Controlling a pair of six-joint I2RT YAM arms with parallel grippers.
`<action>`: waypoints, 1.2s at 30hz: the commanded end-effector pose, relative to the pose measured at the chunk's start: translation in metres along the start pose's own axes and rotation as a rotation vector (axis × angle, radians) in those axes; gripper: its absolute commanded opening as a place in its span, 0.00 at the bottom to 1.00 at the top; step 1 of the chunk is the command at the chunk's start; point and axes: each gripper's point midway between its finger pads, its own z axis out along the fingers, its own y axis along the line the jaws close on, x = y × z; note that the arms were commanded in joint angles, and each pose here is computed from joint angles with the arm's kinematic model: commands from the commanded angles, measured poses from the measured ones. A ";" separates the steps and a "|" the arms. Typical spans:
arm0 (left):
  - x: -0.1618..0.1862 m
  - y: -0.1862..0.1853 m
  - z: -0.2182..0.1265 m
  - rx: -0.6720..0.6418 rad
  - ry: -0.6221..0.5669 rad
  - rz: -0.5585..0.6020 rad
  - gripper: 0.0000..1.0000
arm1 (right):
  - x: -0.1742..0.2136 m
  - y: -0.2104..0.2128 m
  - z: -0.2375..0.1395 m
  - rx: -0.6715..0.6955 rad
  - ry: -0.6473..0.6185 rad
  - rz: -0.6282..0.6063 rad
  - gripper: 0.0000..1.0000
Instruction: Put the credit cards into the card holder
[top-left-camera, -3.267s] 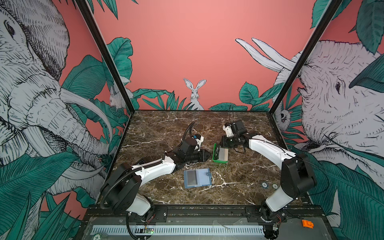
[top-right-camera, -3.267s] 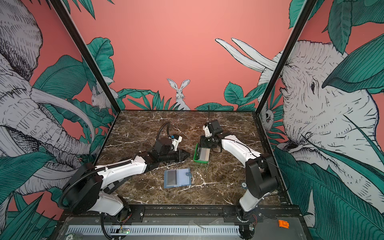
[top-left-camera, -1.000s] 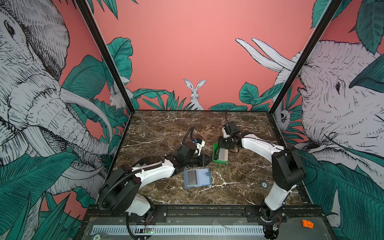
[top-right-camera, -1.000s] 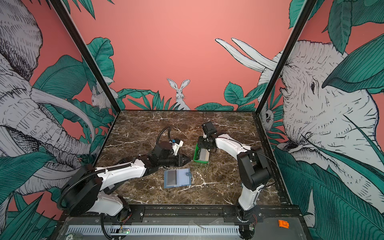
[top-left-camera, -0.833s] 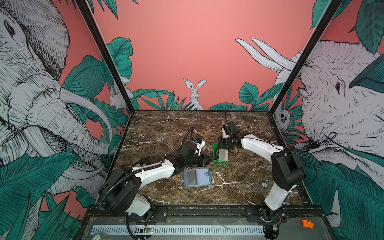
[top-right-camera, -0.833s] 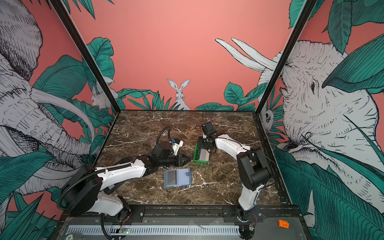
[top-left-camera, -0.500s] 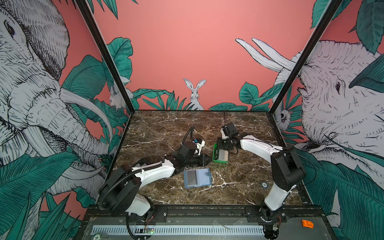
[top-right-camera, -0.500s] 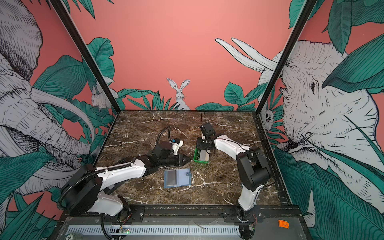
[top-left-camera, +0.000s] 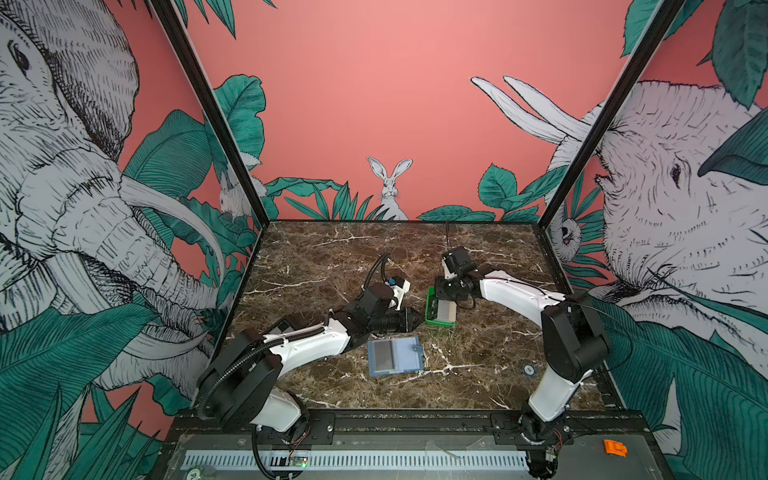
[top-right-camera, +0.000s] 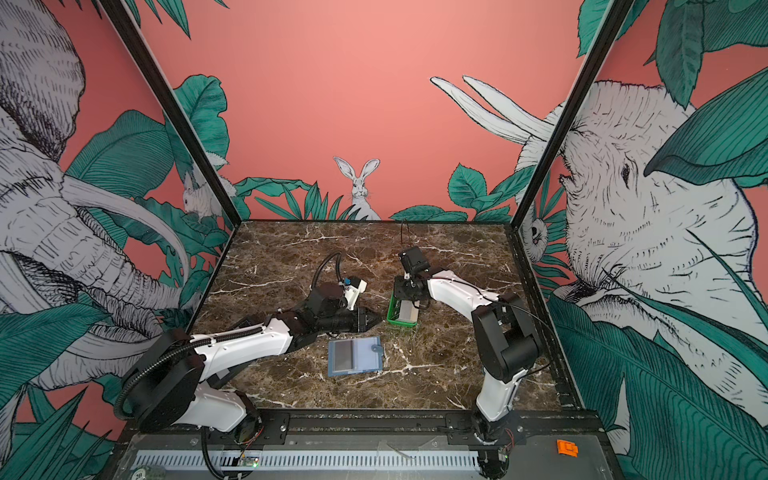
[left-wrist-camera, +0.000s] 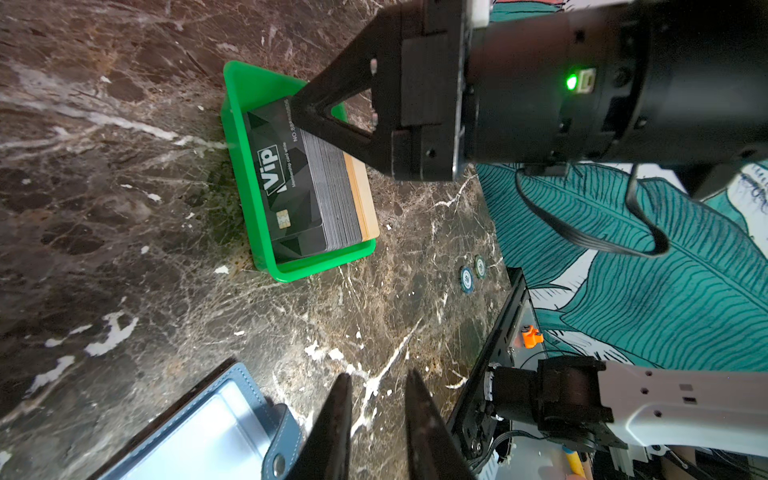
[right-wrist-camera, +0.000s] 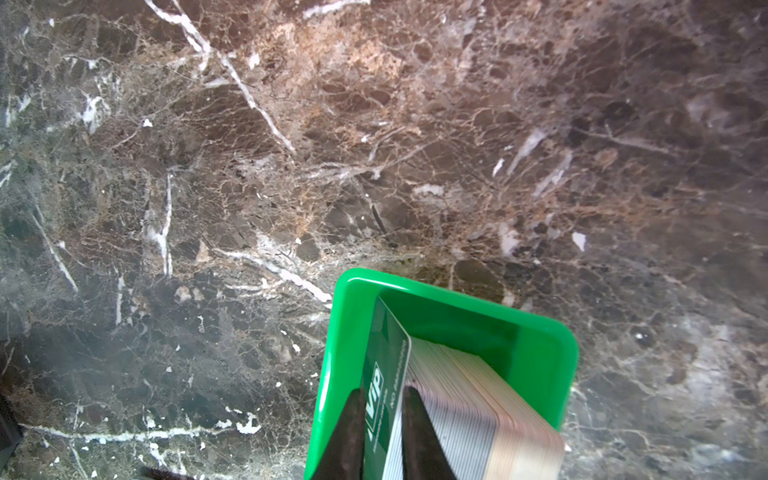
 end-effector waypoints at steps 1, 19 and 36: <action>-0.005 -0.009 -0.005 0.020 -0.029 0.015 0.25 | -0.005 -0.007 0.004 0.025 0.011 -0.011 0.18; -0.003 -0.007 -0.002 0.020 -0.023 0.011 0.25 | -0.011 -0.002 0.023 -0.016 0.056 -0.034 0.19; -0.002 -0.007 0.001 0.027 -0.022 0.003 0.25 | -0.019 0.007 0.021 -0.032 0.040 -0.066 0.16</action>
